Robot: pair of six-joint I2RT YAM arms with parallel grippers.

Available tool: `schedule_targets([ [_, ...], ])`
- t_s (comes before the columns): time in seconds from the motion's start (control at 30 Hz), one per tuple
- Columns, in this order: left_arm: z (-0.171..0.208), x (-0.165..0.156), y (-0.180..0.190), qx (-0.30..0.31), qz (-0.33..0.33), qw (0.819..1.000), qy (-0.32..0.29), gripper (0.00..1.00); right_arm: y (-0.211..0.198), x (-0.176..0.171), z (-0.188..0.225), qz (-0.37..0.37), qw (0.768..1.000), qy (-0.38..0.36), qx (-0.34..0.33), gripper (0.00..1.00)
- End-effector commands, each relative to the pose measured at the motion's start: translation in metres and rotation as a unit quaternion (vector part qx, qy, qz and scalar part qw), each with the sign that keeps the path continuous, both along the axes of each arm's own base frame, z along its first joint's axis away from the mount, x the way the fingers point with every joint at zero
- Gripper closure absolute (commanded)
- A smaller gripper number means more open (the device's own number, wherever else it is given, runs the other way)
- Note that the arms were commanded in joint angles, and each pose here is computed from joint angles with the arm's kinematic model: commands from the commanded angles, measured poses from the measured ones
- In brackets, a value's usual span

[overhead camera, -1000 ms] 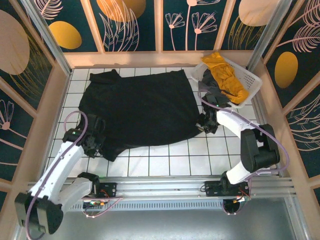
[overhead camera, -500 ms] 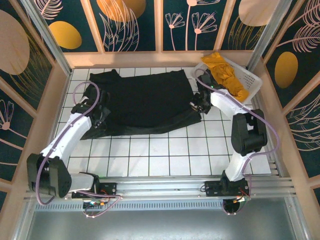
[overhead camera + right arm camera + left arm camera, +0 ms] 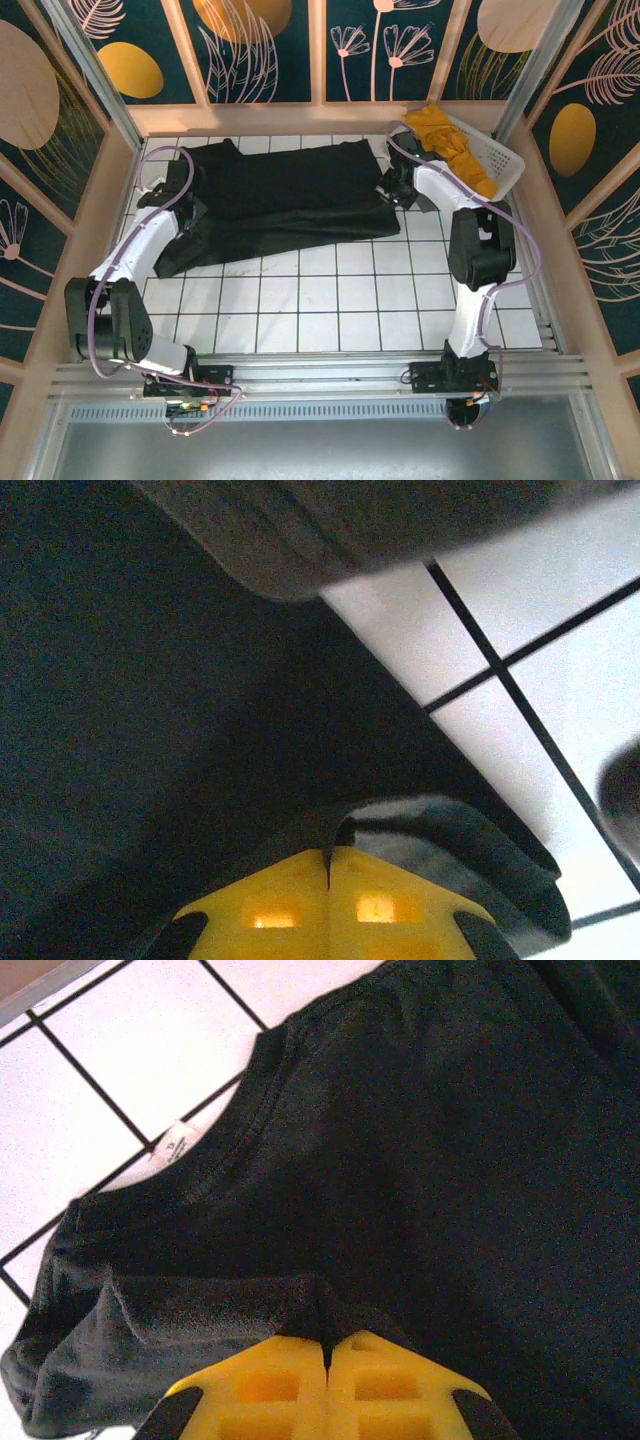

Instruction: Fold and stack the t-shirts

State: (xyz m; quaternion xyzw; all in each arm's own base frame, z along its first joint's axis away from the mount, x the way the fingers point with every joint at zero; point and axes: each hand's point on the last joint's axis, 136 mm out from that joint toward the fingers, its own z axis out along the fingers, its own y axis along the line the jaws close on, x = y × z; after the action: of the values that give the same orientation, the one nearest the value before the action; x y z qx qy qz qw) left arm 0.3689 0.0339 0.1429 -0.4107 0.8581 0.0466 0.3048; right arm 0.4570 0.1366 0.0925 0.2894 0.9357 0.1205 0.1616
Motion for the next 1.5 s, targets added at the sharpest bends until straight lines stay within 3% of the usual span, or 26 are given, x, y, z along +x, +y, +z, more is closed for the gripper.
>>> schedule_targets([
  [0.0,0.007,0.014,0.011,0.033,-0.002,0.999,-0.009,1.00,-0.009,0.009,0.000,-0.016,1.000,0.006,-0.017,1.00],
  [0.3,-0.010,0.029,0.016,0.056,-0.019,0.998,0.014,0.97,-0.004,0.031,-0.006,-0.004,1.000,0.001,-0.007,1.00],
  [0.33,-0.012,0.033,0.016,0.057,-0.026,0.998,0.015,0.85,-0.001,0.034,-0.006,0.006,1.000,-0.003,-0.004,0.95],
  [0.4,-0.015,0.045,0.013,0.050,-0.053,0.997,0.018,0.43,0.000,0.039,0.000,0.017,1.000,-0.015,-0.011,0.76],
  [0.43,-0.015,0.048,0.016,0.051,-0.055,0.997,0.026,0.28,-0.002,0.041,0.006,0.019,0.999,-0.023,-0.015,0.68],
  [0.5,-0.012,0.047,0.022,0.049,-0.060,0.996,0.041,0.21,-0.007,0.040,0.022,0.023,0.999,-0.041,-0.026,0.57],
  [0.7,-0.012,0.001,0.025,-0.012,-0.056,0.997,0.055,0.27,-0.020,-0.001,0.036,0.043,0.997,-0.051,-0.050,0.54],
  [0.9,-0.063,-0.056,0.023,-0.119,-0.020,0.989,0.085,0.42,-0.003,-0.054,0.002,0.100,0.994,-0.045,-0.024,0.60],
  [1.07,-0.086,-0.049,0.023,-0.165,-0.008,0.983,0.079,0.55,0.007,-0.060,-0.025,0.130,0.991,-0.030,-0.006,0.74],
  [1.27,-0.109,-0.034,0.051,-0.134,0.031,0.986,0.089,0.66,0.005,-0.038,-0.045,0.138,0.990,-0.008,-0.040,0.75],
  [1.47,-0.132,-0.038,0.091,-0.088,0.068,0.984,0.137,0.69,-0.013,-0.030,-0.067,0.127,0.987,0.031,-0.096,0.76],
])
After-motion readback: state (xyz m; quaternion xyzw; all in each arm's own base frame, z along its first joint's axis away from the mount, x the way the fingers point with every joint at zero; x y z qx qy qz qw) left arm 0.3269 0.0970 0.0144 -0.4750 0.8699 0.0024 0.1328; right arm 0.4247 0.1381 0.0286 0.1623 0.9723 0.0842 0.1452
